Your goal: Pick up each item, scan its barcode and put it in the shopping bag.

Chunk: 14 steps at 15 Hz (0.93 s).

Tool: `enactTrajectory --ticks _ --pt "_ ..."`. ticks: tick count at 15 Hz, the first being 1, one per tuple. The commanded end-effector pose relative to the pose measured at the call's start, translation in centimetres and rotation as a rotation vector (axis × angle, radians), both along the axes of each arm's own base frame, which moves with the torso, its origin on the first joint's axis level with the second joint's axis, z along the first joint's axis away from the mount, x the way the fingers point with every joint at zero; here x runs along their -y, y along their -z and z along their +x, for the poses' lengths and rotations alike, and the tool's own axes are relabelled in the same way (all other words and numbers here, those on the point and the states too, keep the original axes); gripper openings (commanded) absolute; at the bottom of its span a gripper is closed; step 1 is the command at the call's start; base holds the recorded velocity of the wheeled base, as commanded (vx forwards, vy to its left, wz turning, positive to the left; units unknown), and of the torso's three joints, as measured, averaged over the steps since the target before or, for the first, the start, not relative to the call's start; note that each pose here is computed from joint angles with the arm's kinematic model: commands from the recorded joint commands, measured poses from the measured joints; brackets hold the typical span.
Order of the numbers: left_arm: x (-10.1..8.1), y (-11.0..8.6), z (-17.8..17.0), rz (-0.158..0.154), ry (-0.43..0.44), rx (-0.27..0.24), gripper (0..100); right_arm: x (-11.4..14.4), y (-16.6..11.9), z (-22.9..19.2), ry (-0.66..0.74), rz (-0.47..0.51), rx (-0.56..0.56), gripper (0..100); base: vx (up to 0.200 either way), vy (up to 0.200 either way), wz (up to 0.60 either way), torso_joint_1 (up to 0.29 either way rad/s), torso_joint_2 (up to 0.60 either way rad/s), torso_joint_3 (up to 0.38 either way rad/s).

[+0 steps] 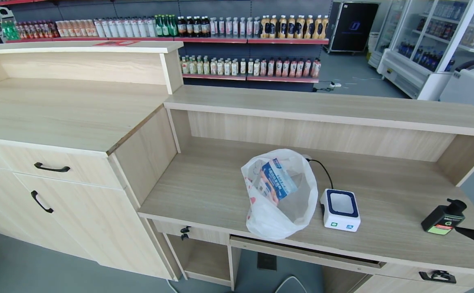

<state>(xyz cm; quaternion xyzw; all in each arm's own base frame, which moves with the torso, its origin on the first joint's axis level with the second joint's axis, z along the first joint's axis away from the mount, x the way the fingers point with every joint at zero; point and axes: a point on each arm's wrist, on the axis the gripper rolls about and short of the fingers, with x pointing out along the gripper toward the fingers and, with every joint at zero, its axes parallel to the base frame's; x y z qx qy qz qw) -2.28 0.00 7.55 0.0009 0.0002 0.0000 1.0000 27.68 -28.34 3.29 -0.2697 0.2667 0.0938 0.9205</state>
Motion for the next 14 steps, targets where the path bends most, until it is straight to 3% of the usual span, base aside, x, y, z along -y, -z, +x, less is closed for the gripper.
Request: enactTrajectory --ticks 1,14 --pt "0.0 0.0 0.0 0.000 0.000 0.000 100 -0.3 0.3 0.7 -0.018 0.002 -0.002 100 0.000 0.000 0.00 0.000 0.00 0.000" --pt "0.0 0.0 0.0 0.000 0.000 0.000 100 -1.7 1.9 3.1 -0.083 0.013 -0.020 100 0.000 0.000 0.00 0.000 0.00 0.000"
